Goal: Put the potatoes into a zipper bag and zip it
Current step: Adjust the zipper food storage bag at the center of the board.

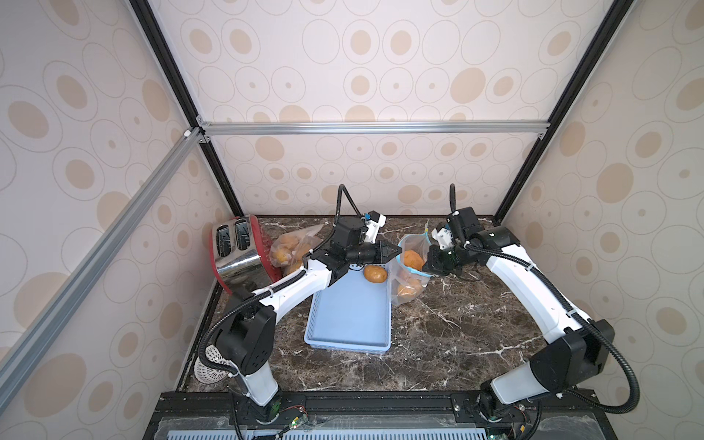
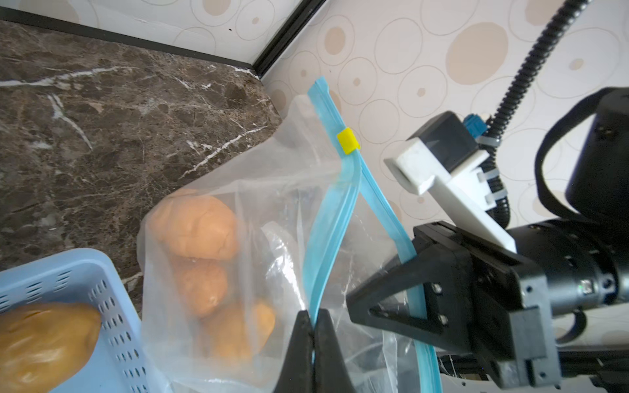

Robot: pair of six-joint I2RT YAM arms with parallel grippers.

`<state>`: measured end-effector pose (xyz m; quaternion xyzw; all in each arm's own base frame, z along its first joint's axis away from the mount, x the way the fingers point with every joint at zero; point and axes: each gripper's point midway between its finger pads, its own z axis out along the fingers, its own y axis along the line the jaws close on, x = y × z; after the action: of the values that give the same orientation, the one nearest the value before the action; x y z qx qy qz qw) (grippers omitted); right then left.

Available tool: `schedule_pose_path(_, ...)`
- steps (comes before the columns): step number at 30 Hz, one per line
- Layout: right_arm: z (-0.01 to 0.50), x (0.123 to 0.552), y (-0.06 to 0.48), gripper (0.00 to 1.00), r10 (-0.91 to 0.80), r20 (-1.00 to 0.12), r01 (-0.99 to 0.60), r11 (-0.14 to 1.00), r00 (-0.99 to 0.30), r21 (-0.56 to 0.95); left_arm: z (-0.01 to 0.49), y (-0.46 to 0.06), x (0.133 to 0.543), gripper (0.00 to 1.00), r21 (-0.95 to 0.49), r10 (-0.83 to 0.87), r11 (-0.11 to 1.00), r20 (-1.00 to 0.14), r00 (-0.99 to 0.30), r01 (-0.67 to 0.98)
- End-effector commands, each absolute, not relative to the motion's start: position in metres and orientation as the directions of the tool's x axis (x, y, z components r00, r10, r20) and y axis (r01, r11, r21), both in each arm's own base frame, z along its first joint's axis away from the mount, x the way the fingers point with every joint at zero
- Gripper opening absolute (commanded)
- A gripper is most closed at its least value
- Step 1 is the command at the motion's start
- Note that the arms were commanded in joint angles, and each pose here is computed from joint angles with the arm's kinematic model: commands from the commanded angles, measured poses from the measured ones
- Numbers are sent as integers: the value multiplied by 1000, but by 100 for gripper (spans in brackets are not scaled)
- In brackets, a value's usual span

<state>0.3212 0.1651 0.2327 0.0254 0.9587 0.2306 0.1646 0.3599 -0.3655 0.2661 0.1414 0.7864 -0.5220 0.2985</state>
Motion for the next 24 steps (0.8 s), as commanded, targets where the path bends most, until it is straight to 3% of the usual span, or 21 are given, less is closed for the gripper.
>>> schedule_pose_path(1,246,316,149,0,106,-379,-51,923,-919,381,307,-365,344,0,-743,-132,310,-652,-747,593)
schedule_pose_path(6,260,305,137,0,63,-416,-77,947,-907,312,315,-381,310,0,-765,-125,208,-638,-759,609)
schedule_pose_path(12,265,294,126,0,-22,-419,-102,980,-908,170,302,-404,287,0,-770,-90,172,-633,-769,614)
schedule_pose_path(21,223,295,164,0,-119,-334,-183,969,-935,168,227,-390,287,0,-790,-77,292,-582,-810,540)
schedule_pose_path(24,212,297,178,11,-137,-318,-203,962,-938,183,212,-382,285,0,-795,-83,309,-570,-818,522)
